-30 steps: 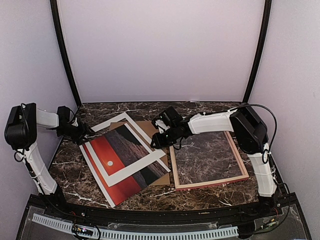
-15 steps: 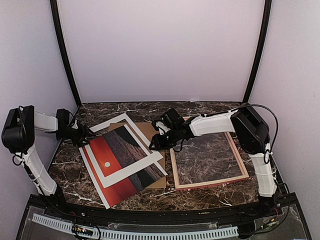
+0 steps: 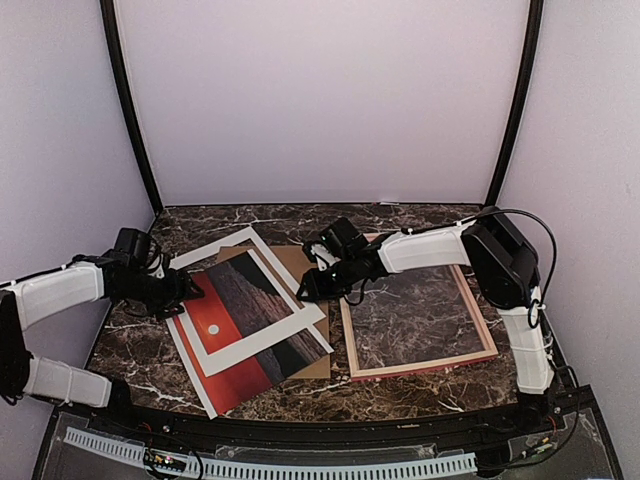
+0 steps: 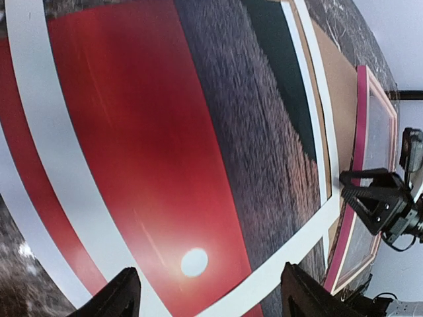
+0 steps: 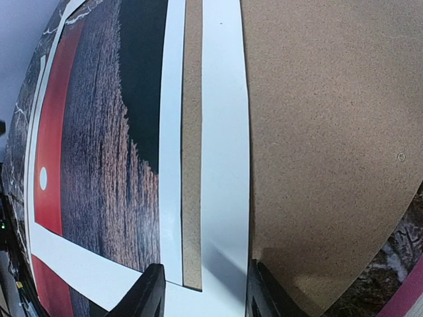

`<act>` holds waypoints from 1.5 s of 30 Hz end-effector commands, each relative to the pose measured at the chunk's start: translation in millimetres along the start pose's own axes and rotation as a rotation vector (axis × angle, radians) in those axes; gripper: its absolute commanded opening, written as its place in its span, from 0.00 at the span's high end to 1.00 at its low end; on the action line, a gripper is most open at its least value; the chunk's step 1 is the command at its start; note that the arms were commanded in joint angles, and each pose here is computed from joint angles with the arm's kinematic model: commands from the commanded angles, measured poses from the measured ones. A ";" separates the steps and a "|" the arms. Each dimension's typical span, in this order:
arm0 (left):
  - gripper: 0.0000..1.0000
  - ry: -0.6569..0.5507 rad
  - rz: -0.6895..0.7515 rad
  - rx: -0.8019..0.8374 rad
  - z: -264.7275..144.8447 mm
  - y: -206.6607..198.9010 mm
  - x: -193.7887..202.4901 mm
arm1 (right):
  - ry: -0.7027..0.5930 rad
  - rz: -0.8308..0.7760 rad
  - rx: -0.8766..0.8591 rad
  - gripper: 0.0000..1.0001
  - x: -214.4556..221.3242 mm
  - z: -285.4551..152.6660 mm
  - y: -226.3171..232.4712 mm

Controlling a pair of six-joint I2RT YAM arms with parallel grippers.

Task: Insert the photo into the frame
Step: Pick up the mat board from the photo.

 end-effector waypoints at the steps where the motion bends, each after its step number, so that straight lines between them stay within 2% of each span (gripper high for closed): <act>1: 0.25 0.038 -0.124 -0.078 -5.9 22.6 41.0 | 0.113 0.044 -0.006 0.56 26.8 5.3 3.5; 11: 0.25 0.112 -0.158 -0.129 -1.5 47.8 83.6 | 0.143 0.072 -0.030 0.53 28.3 8.2 5.9; 24: 0.25 0.152 -0.146 -0.149 15.0 55.7 88.3 | 0.195 0.109 -0.055 0.51 34.5 13.0 7.8; 32: 0.30 0.164 -0.153 -0.060 26.6 49.0 87.5 | 0.169 0.137 -0.145 0.54 27.9 7.5 20.0; 45: 0.32 0.106 -0.084 0.104 17.6 17.8 74.6 | 0.178 0.152 -0.134 0.57 36.0 3.3 19.1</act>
Point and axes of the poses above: each gripper's point midway between its finger pads, its own z axis out along the fingers, its own y axis along the line the jaws close on, x = y × z, the point moved 6 cm from there along -z, back along the fingers, and after that the axes turned 15 degrees about -z, right-handed, at the moved point
